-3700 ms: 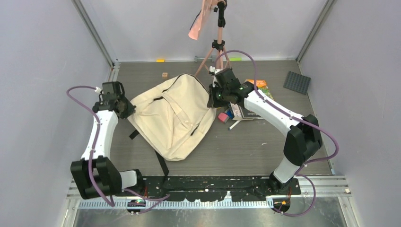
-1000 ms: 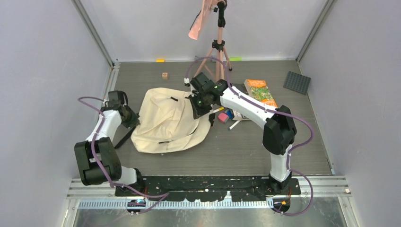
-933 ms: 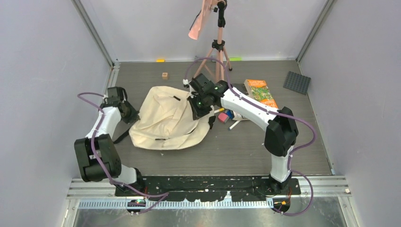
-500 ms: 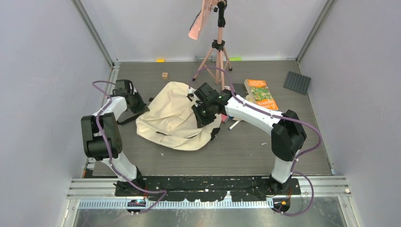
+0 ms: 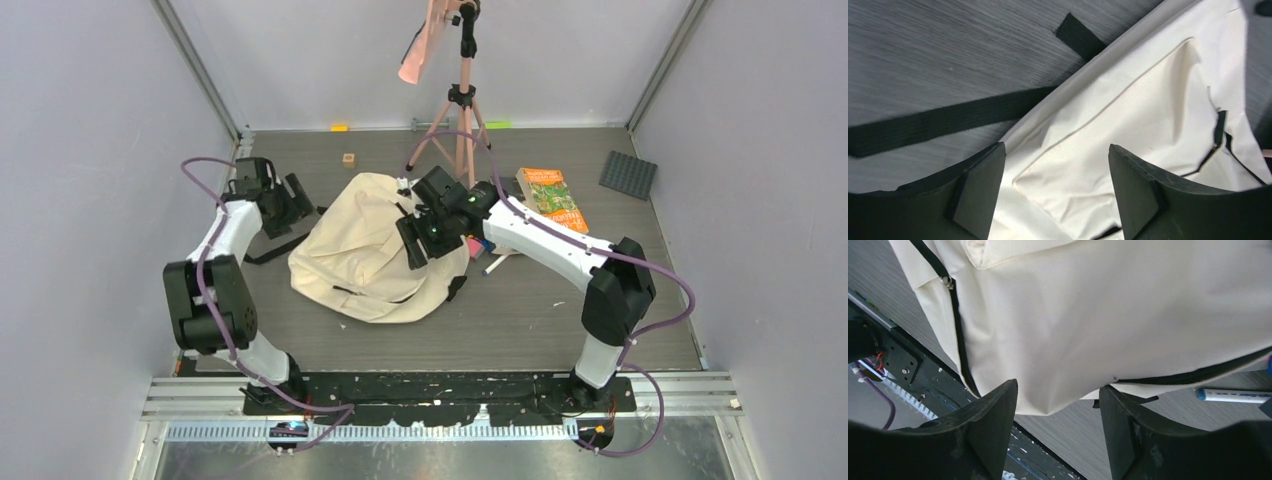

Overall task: Pack the student bag
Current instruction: Adjust the student bag at the center of the board.

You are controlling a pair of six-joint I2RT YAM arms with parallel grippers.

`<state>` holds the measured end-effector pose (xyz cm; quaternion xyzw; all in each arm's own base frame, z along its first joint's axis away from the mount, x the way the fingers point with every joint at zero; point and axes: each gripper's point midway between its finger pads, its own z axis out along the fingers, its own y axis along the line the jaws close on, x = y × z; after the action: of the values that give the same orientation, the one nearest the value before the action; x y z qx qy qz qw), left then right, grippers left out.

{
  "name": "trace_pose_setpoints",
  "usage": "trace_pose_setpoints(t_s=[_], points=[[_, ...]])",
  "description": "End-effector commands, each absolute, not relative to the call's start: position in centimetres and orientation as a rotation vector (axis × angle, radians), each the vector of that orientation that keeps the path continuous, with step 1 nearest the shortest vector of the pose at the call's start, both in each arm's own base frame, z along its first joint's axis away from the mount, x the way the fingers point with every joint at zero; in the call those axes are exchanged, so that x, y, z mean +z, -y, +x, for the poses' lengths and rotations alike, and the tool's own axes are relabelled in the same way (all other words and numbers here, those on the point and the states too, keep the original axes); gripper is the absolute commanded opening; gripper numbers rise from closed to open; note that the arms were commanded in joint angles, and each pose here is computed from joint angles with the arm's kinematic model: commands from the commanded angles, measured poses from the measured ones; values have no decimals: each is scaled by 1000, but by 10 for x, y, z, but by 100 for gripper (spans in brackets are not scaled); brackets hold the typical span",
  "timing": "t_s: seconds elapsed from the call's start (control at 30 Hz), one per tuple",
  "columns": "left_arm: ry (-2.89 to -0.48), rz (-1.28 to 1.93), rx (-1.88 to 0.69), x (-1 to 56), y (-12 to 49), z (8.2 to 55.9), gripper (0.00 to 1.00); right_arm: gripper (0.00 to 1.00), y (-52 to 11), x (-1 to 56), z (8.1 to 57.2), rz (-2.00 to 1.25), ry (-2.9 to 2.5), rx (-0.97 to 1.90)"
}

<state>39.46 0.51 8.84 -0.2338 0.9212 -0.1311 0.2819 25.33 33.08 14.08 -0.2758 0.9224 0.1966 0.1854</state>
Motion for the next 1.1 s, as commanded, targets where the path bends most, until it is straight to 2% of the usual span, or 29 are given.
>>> trace_pose_setpoints(t_s=[0.0,0.13,0.3,0.57,0.67,0.8,1.07], points=[[-2378,-682,-243,141,-19,375,80,68,-331,207,264,-788,-2421,573],[-2372,-757,-243,138,-15,334,82,69,-341,219,268,-823,-2378,591],[-2408,-899,-206,96,-18,274,84,69,-380,225,277,-865,-2314,685],[-2422,-1068,-305,73,-2,231,84,66,-456,187,264,-1078,-2295,741],[-2408,-1114,-363,69,5,229,81,65,-476,181,249,-1162,-2278,750],[-2362,-1127,-398,67,6,239,70,63,-492,154,234,-1250,-2300,730],[-2393,-1172,-409,50,7,240,56,56,-508,121,234,-1322,-2315,681]])
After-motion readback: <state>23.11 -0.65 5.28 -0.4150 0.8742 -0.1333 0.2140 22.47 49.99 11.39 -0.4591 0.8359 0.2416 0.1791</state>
